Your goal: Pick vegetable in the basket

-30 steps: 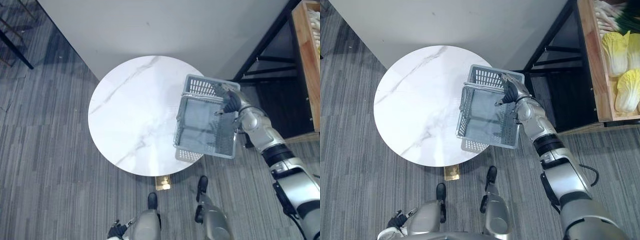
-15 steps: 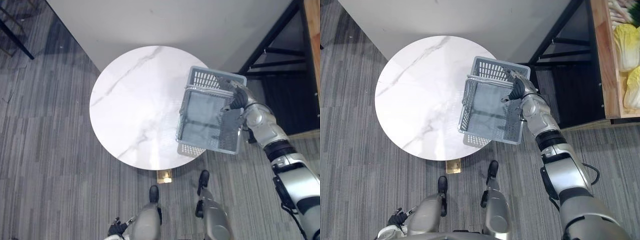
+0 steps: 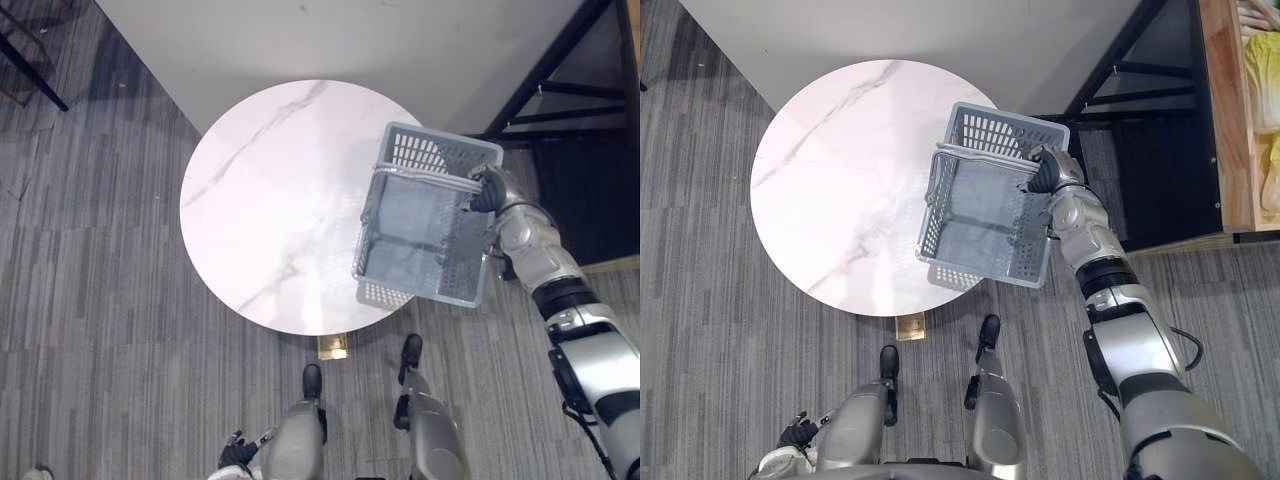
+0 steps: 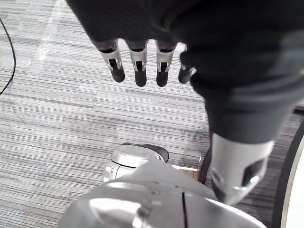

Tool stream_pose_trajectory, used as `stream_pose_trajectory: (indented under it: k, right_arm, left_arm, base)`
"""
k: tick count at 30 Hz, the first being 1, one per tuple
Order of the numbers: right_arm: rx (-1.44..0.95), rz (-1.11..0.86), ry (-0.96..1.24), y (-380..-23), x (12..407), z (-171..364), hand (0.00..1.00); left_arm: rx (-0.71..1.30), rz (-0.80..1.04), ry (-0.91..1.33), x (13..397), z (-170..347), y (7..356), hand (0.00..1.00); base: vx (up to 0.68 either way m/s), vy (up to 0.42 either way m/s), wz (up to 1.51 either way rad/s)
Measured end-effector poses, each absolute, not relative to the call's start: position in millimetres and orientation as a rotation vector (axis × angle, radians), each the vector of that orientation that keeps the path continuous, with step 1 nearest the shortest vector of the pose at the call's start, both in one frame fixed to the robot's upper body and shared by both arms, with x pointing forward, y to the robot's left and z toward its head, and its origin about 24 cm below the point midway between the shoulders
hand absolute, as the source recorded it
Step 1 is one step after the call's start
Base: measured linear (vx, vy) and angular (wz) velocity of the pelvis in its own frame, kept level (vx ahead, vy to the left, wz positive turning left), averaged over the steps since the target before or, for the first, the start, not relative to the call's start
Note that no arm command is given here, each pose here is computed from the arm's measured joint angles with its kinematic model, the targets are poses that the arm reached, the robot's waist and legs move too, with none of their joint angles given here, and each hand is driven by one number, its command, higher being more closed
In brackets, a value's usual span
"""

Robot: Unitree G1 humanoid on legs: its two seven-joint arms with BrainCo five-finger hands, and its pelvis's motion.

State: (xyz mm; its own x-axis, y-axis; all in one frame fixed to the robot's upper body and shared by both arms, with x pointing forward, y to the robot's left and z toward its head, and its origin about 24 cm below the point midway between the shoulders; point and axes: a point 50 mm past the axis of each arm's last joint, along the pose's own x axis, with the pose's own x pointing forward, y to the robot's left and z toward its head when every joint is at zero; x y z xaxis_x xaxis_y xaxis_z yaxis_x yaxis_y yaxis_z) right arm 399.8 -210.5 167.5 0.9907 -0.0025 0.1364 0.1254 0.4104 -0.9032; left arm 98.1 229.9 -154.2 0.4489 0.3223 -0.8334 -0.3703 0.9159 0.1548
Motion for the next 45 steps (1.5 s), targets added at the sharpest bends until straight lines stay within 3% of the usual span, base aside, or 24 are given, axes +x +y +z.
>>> stream_pose_trajectory:
  k: [13,19,24,32,45]
  right_arm:
    - [-1.336,0.108,-0.061,-198,389,125,1.0]
    - [-1.413,0.322,-0.015,-187,370,87,1.0]
    - [-1.488,0.472,-0.11,-181,345,84,1.0]
    - [-1.472,0.524,-0.249,-185,320,105,1.0]
    - [-1.354,0.636,-0.083,-207,274,58,1.0]
  left_arm:
    - [-0.025,0.424,1.024,98,-154,232,0.0]
    - [-0.005,0.405,1.049,93,-155,233,0.0]
    - [0.001,0.409,1.08,83,-157,238,0.0]
    - [-0.006,0.446,1.137,59,-160,244,0.0]
    - [-0.037,0.464,1.217,26,-164,242,0.0]
  base:
    - [0.0,-0.003,0.02]
    - [0.03,-0.023,0.05]
    - [0.0,-0.008,-0.03]
    - [-0.02,-0.015,-0.09]
    - [0.02,0.003,-0.05]
